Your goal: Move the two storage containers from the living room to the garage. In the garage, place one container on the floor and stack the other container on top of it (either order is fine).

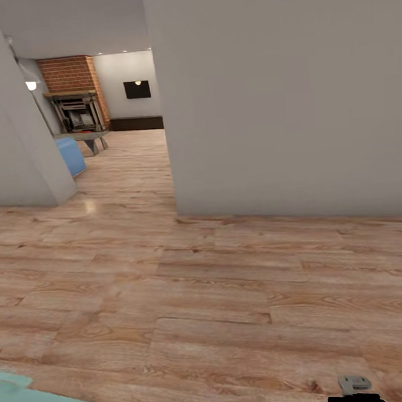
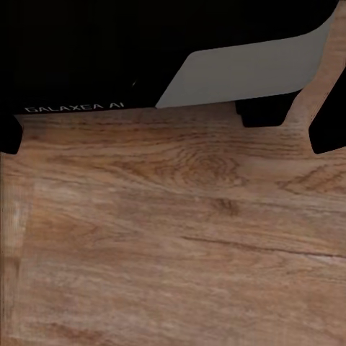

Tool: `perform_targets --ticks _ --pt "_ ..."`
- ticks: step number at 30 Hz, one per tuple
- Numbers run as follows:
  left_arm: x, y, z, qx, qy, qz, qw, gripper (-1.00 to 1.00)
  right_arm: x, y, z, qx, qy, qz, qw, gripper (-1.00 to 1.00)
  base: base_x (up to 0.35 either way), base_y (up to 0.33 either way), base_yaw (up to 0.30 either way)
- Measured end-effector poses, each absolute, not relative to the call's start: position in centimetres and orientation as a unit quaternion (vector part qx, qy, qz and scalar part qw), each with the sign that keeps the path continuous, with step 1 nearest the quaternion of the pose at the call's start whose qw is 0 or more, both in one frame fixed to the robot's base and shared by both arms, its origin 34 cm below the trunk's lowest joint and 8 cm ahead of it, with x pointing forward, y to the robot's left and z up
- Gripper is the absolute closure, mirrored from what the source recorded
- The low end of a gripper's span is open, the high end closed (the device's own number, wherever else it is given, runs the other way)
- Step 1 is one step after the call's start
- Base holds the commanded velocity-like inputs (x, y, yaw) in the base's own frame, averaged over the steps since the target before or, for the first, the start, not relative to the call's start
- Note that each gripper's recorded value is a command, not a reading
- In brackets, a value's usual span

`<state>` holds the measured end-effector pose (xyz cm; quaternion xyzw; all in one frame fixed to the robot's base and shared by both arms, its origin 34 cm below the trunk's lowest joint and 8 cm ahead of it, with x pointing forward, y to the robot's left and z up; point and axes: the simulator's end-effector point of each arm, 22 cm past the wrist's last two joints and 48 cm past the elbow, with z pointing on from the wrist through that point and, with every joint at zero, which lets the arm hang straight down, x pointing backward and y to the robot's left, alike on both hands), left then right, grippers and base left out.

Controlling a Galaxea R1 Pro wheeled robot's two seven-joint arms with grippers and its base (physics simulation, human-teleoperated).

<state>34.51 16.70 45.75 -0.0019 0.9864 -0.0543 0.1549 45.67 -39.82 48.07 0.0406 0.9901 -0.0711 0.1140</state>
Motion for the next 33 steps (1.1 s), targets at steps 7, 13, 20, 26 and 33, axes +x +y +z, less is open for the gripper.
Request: perform_targets --ticks 7,13,20,26,33 --pt "34.5 16.7 45.7 -0.002 0.986 -0.054 0.155 -1.00 45.7 -39.1 47.9 0.040 0.990 -0.066 0.114 -1.00 0.331 -0.004 0.000" --pt "34.5 16.7 45.7 -0.003 0.986 -0.054 0.155 -1.00 45.7 -39.0 47.9 0.040 0.990 -0.066 0.114 -1.00 0.333 0.000 0.000" --pt "34.5 16.7 45.7 -0.002 0.986 -0.054 0.155 -1.00 45.8 -33.6 47.1 0.031 0.993 -0.032 0.112 -1.00 0.333 0.000 0.000" --pt "34.5 16.7 45.7 -0.003 0.986 -0.054 0.155 -1.00 45.9 -31.5 47.0 0.028 0.993 -0.019 0.112 -1.00 0.333 0.000 0.000" --pt "34.5 16.7 45.7 -0.003 0.986 -0.054 0.155 -1.00 45.9 -31.3 46.9 0.027 0.993 -0.018 0.112 -1.00 0.333 0.000 0.000"
